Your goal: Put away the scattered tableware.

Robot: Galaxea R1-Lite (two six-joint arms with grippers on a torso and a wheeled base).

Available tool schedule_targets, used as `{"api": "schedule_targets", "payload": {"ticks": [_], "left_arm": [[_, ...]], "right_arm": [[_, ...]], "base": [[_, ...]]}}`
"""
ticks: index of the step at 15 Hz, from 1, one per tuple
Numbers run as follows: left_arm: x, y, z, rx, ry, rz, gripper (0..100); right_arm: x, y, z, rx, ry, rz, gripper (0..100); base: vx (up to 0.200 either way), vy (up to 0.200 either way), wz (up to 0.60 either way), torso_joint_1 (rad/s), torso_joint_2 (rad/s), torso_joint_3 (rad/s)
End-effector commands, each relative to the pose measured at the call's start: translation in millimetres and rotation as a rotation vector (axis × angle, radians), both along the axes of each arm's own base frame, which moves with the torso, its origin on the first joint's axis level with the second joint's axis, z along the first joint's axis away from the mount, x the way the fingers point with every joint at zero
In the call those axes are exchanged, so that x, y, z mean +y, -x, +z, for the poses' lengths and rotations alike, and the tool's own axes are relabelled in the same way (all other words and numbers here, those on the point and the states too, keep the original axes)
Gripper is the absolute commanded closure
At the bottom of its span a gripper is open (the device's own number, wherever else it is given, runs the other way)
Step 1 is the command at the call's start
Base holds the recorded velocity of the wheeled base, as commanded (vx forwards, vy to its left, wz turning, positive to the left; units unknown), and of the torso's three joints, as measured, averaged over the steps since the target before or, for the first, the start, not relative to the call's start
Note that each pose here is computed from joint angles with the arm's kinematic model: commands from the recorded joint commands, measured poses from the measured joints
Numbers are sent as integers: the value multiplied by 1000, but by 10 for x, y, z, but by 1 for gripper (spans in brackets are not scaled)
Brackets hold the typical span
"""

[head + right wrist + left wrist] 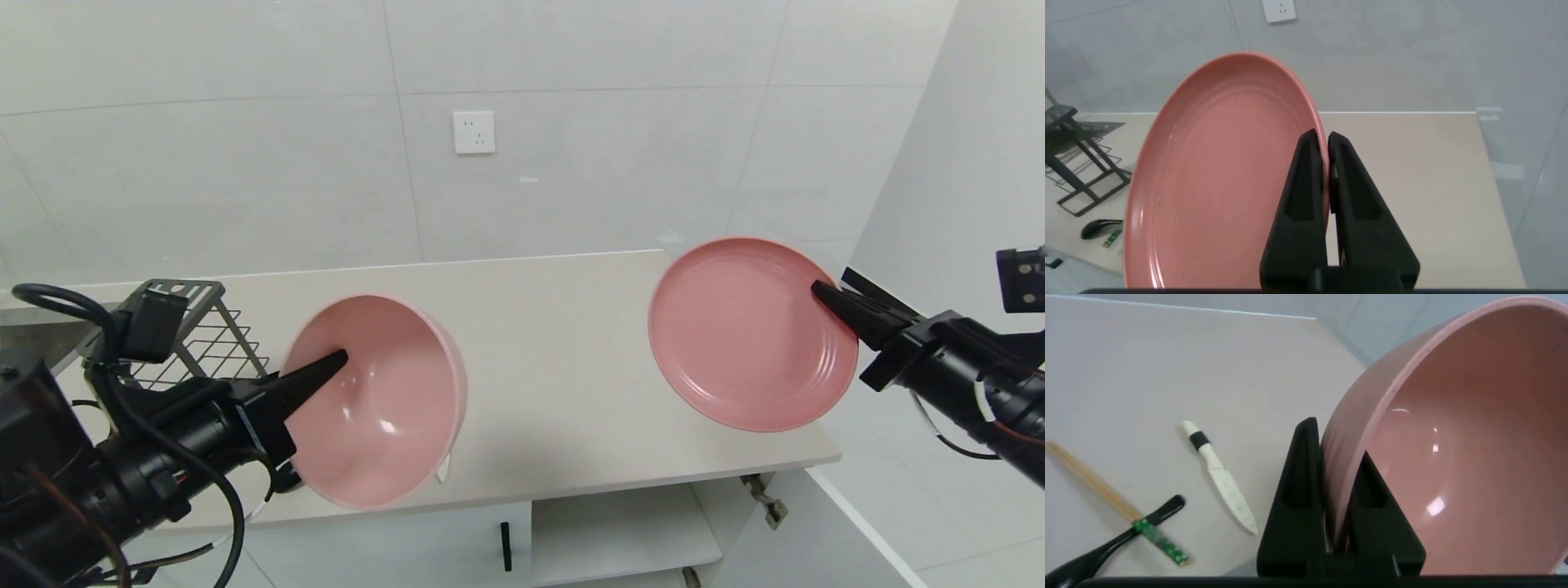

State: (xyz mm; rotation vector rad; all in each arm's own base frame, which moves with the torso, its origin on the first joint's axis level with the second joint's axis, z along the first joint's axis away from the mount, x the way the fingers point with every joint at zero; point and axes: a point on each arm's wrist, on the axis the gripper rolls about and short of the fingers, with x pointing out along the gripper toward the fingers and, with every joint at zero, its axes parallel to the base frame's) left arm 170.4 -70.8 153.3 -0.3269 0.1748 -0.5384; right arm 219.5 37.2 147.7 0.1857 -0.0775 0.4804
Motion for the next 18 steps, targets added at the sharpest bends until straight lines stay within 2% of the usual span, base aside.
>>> {"api": "schedule_targets", "payload": {"ticks": [1, 5, 9, 12, 16, 18], "left_arm": [[-3, 26, -72, 13, -27, -2, 100], [-12, 25, -61, -6, -28, -4, 100], [9, 77, -10, -53, -10, -4, 100], [13, 87, -52, -68, -68, -6, 100], [3, 96, -57, -70, -73, -13, 100], [5, 102, -55, -72, -74, -14, 100]], "right_arm": [[17, 9, 24, -22, 18, -7, 100], [32, 0, 20, -38, 52, -5, 100], [31, 9, 14, -35, 53, -5, 100], [32, 4, 7, -33, 55, -5, 100], [36, 21, -7, -26, 57, -2, 100], [64, 39, -35, -31, 94, 8, 100]], "base": [[0, 0, 0, 0, 0, 0], [0, 0, 0, 0, 0, 0], [-200, 0, 0, 10, 2, 1], [-133, 0, 0, -8, -5, 5], [0, 0, 0, -97, 210, 120], [0, 0, 0, -166, 395, 195]]}}
